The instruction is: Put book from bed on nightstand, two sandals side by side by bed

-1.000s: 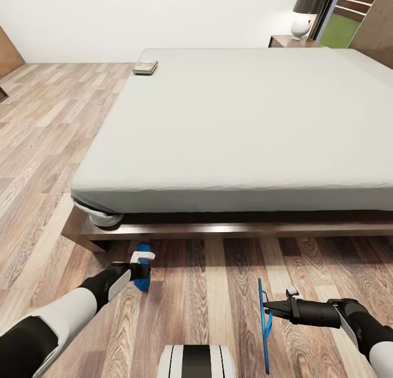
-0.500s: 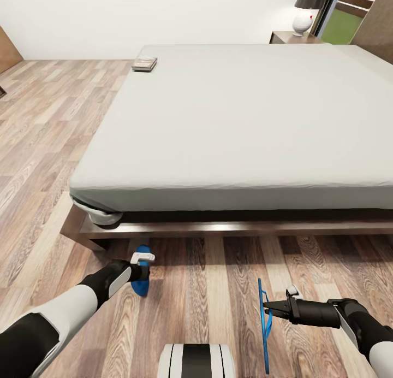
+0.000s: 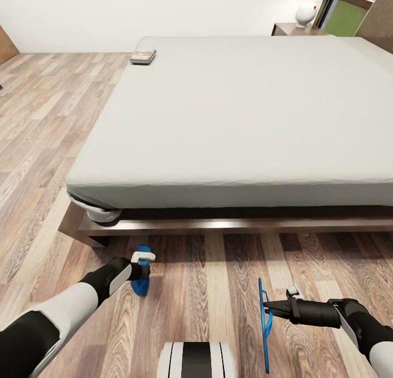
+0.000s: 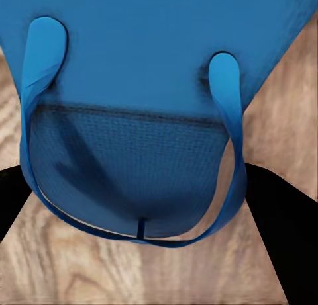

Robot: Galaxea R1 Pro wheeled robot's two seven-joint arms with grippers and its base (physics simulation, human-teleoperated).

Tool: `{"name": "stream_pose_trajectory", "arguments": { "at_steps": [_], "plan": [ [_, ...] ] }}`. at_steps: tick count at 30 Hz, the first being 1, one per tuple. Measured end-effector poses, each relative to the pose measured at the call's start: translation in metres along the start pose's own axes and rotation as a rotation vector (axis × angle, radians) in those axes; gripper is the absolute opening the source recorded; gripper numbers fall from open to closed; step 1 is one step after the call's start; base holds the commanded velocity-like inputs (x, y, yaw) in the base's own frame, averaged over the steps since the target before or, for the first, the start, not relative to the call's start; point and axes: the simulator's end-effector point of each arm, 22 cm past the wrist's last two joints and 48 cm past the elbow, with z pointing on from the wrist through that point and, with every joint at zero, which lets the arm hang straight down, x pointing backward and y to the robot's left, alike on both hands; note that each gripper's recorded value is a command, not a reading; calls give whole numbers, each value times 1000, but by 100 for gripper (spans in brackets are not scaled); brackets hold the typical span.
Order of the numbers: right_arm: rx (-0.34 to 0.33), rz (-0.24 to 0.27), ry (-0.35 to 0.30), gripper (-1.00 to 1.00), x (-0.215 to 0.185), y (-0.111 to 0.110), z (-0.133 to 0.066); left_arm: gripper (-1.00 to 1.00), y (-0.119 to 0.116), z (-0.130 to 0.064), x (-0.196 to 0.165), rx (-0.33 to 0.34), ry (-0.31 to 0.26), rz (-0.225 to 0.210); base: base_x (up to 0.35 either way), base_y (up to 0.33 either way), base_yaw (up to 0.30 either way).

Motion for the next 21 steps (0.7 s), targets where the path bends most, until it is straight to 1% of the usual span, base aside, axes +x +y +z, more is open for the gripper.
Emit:
{"name": "stream_pose_trajectory", "arguments": {
  "at_steps": [5,11,15,21],
  "plan": [
    [1,0,2,-100,0,0,0,-100,2,-2,-1,-3,18,1,0,0,0],
    [1,0,2,-100,1,0,0,-100,4,-4,-8,-5,14,0,0,0,0],
    [4,15,8,-100,3,-7,2,-100,5,3,-3,-4,28,-2,0,0,0],
    [3,15,7,-100,3,-7,2,-100,5,3,-3,-6,26,-1,0,0,0]
  ]
}}
